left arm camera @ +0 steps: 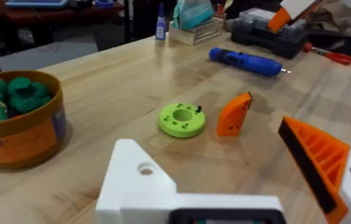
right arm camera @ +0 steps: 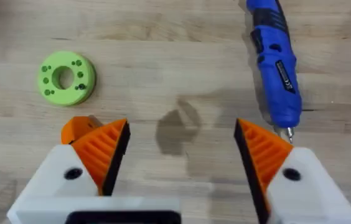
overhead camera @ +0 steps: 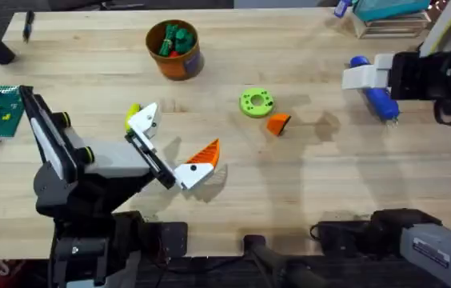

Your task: Pick up the gripper from the table and insert it into the empty holder that is missing its gripper. Then pick up a screw, insert it into the mounting hole, and use the screwdriver to tighten it. Finally, clean up the table by picking up the vegetable and placing it into the bucket.

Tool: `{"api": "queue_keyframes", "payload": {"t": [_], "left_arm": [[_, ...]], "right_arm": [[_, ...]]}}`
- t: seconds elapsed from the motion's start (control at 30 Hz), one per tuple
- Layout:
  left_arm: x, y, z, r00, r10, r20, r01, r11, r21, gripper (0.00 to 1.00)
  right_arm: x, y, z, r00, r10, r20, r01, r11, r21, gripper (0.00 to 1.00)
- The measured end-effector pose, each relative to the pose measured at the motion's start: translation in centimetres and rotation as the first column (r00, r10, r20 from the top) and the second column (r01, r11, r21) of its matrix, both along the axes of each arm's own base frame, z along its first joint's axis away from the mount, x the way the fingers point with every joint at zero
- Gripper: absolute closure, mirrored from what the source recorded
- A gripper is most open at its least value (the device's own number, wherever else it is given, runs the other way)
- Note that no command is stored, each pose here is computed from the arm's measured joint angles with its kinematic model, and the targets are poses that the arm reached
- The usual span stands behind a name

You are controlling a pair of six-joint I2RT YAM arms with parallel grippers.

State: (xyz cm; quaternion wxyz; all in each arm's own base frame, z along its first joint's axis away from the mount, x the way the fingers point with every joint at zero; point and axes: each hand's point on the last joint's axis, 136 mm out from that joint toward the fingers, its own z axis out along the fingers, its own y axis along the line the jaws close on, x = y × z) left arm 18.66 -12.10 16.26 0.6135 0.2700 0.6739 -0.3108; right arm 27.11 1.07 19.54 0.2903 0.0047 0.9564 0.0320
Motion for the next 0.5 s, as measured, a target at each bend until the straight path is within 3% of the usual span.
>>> {"api": "queue_keyframes", "payload": {"t": [0.5], "left_arm": [[-0.56, -0.47, -0.02, 0.999, -0.04, -0.028, 0.04, 0.999, -0.026, 0.015]], "right_arm": [[0.0, 0.0, 0.0, 1.0, 0.0, 0.0, 0.0, 1.0, 0.0, 0.008]]}}
